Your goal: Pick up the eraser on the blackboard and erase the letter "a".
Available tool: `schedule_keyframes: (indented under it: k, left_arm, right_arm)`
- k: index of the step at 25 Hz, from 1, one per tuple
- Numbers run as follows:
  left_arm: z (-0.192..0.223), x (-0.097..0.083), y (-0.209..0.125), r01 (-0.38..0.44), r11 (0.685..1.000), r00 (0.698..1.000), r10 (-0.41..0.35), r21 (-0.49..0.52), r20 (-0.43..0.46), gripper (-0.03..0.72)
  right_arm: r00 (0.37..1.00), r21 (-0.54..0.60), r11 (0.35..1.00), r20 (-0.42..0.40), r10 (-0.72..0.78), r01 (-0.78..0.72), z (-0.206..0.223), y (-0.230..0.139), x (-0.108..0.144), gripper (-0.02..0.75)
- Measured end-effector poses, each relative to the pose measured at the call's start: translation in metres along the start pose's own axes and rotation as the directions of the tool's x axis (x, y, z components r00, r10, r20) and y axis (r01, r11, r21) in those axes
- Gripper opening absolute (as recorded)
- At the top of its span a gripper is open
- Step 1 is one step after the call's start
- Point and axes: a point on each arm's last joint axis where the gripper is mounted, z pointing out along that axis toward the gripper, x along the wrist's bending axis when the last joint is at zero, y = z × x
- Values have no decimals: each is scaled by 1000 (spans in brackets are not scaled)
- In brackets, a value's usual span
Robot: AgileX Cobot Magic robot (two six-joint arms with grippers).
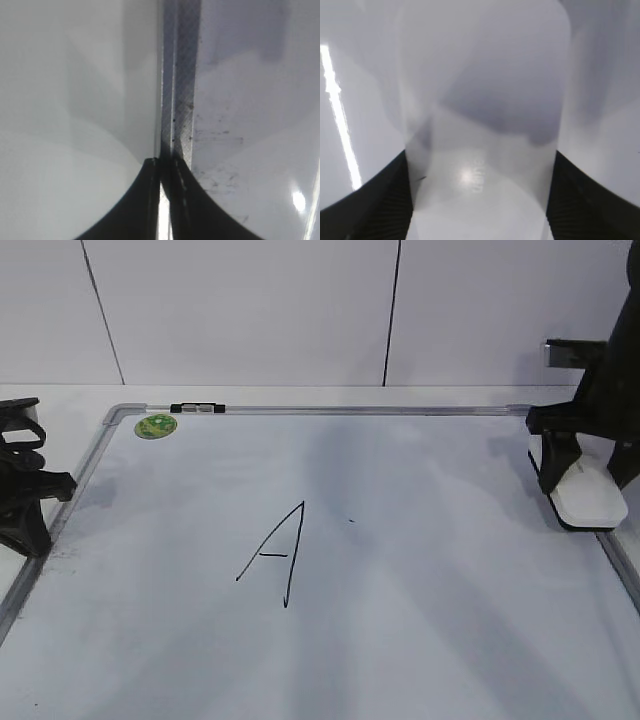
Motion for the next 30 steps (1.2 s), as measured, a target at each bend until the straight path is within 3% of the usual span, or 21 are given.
schedule_keyframes:
  k: [6,30]
  left_arm:
    - [0,0,0,0,1000,1000,0,0,0,14]
    - [0,0,0,0,1000,1000,0,0,0,14]
  right_arm:
    - [1000,75,997,-13,5,-4,18,-12,1,557]
    - [1000,84,996,1,-9,9,23,-12,-1,557]
